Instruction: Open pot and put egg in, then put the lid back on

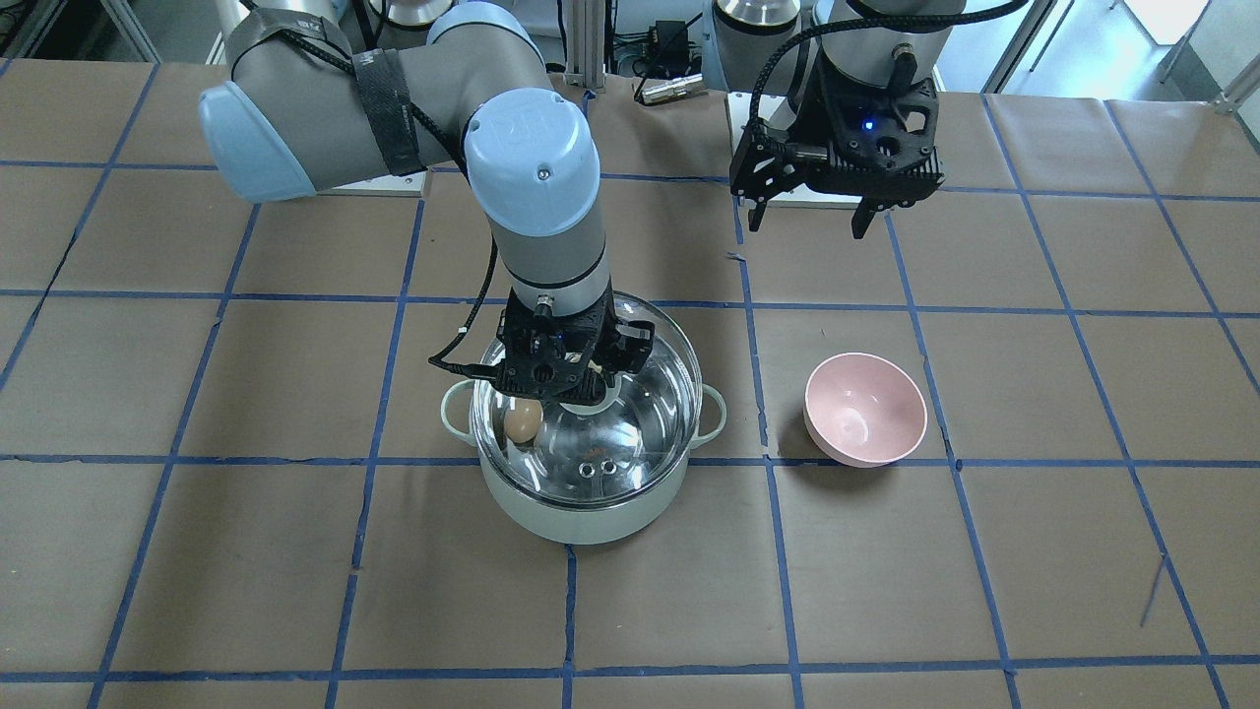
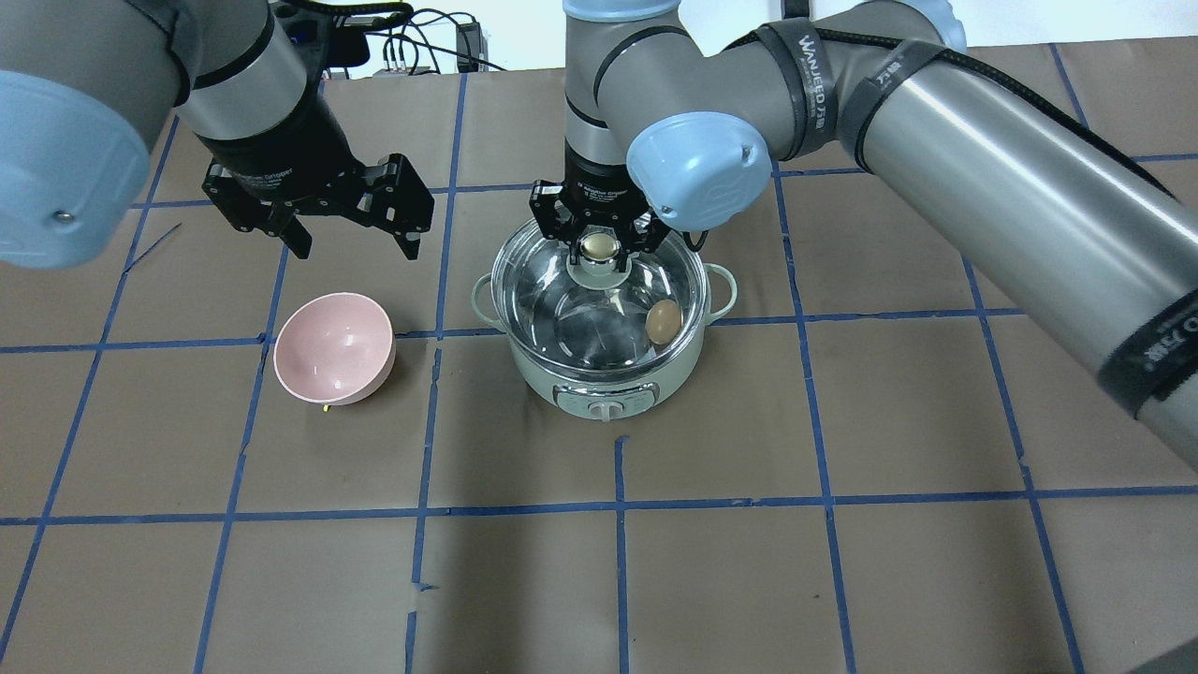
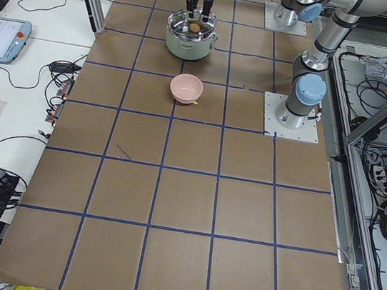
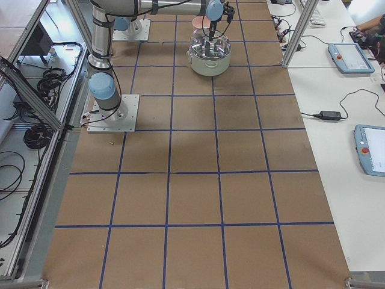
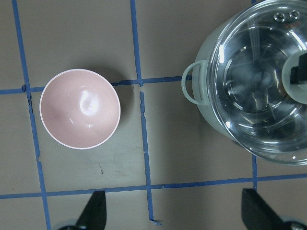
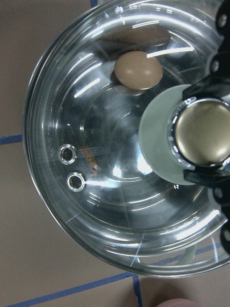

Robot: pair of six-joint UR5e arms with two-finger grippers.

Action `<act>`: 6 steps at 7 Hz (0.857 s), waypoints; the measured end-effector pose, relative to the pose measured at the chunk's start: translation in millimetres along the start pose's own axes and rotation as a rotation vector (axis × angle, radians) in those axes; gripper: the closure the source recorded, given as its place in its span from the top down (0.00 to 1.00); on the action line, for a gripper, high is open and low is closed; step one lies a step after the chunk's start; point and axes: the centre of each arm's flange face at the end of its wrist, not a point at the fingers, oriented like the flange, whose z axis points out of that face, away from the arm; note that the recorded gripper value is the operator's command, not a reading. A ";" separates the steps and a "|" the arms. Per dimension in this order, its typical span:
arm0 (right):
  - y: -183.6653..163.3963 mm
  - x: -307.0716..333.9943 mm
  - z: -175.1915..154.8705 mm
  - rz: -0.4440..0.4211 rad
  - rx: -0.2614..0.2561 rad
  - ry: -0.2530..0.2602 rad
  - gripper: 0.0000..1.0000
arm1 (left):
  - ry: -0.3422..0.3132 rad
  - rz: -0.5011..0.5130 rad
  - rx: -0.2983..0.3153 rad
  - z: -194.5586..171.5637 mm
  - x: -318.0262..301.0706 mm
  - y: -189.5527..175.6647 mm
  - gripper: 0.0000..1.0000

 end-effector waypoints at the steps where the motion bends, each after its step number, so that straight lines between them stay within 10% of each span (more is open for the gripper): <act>1: -0.5 0.7 1.0 0.001 0.002 -0.001 0.65 | 0.001 -0.001 0.000 0.0 -0.3 -0.1 1.00; 6: -3.2 3.6 1.7 0.013 0.045 -0.026 0.72 | 0.001 -0.002 0.000 0.0 -0.7 -0.2 1.00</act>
